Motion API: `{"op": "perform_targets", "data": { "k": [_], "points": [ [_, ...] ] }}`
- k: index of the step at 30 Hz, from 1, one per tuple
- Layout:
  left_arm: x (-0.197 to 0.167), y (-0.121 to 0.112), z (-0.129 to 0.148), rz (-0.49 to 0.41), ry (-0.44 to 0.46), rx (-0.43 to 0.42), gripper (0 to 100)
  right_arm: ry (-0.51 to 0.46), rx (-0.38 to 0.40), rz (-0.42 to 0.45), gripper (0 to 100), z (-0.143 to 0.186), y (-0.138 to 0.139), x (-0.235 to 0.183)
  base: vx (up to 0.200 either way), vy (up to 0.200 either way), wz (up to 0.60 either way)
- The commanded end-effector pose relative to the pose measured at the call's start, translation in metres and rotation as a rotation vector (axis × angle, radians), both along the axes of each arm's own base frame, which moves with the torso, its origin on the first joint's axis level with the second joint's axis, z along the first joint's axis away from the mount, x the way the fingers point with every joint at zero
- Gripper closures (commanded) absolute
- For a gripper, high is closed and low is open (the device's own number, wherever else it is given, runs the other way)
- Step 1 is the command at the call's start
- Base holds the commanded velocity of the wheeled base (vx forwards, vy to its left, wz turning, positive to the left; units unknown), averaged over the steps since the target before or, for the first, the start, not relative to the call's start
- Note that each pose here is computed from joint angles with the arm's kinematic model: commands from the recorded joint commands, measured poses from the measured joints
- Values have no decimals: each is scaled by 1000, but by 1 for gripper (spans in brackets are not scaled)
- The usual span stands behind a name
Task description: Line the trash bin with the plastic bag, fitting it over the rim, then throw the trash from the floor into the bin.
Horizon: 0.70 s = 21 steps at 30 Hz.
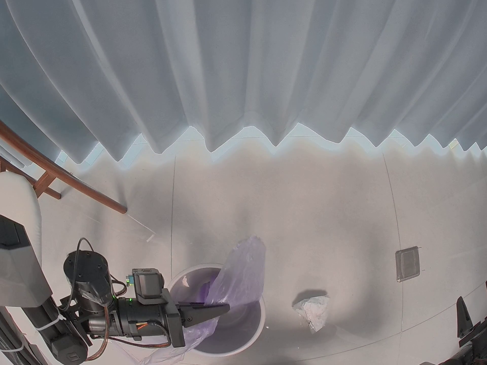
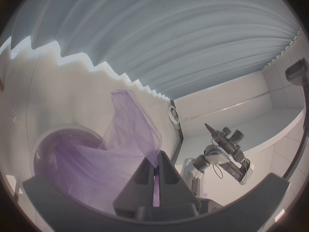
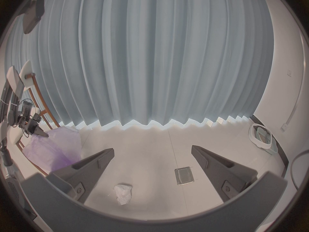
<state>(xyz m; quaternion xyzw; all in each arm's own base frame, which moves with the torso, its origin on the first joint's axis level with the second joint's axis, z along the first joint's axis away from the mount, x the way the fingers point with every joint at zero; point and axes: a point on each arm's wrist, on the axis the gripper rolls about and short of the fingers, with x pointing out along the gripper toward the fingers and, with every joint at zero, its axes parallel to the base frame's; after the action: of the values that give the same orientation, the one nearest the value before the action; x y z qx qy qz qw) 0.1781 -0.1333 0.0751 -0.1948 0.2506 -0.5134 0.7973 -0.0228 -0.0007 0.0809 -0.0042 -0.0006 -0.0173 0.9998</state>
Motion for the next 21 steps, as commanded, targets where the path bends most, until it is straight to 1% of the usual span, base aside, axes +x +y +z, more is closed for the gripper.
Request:
{"op": "perform_targets", "data": {
  "k": [1, 2, 4, 5, 7, 8, 9, 11, 13, 15, 16, 21],
  "points": [
    [-9, 0, -1, 7, 2, 21, 100, 1, -1, -1, 0, -5, 0, 0, 0, 0, 0],
    [-6, -1, -6, 40, 0, 41, 100, 1, -1, 1, 0, -5, 0, 0, 0, 0, 0],
    [-4, -2, -9, 52, -3, 57, 100, 1, -1, -1, 0, -5, 0, 0, 0, 0, 0],
    [3, -8, -11, 66, -45, 74, 100, 1, -1, -1, 0, -5, 0, 0, 0, 0, 0],
    [12, -14, -8, 73, -77, 58, 100, 1, -1, -1, 0, -5, 0, 0, 0, 0, 0],
    [12, -14, -8, 73, -77, 58, 100, 1, -1, -1, 0, -5, 0, 0, 0, 0, 0],
    [29, -22, 2, 107, -140, 15, 100, 1, -1, 1, 0, -5, 0, 0, 0, 0, 0],
    [38, -27, 11, 121, -180, -18, 100, 1, -1, 1, 0, -5, 0, 0, 0, 0, 0],
    [49, -33, 19, 154, -195, -65, 100, 1, -1, -1, 0, -5, 0, 0, -200, 0, 0],
    [55, -36, 22, 205, -179, -90, 100, 1, -1, 1, 0, -5, 0, 0, -200, 0, 0],
    [56, -35, 23, 217, -177, -94, 100, 1, -1, 1, 0, -5, 0, 0, -200, 0, 0],
    [55, -33, 25, 219, -176, -98, 100, 1, -1, -1, 0, -5, 0, 0, -200, 0, 0]
  ]
}}
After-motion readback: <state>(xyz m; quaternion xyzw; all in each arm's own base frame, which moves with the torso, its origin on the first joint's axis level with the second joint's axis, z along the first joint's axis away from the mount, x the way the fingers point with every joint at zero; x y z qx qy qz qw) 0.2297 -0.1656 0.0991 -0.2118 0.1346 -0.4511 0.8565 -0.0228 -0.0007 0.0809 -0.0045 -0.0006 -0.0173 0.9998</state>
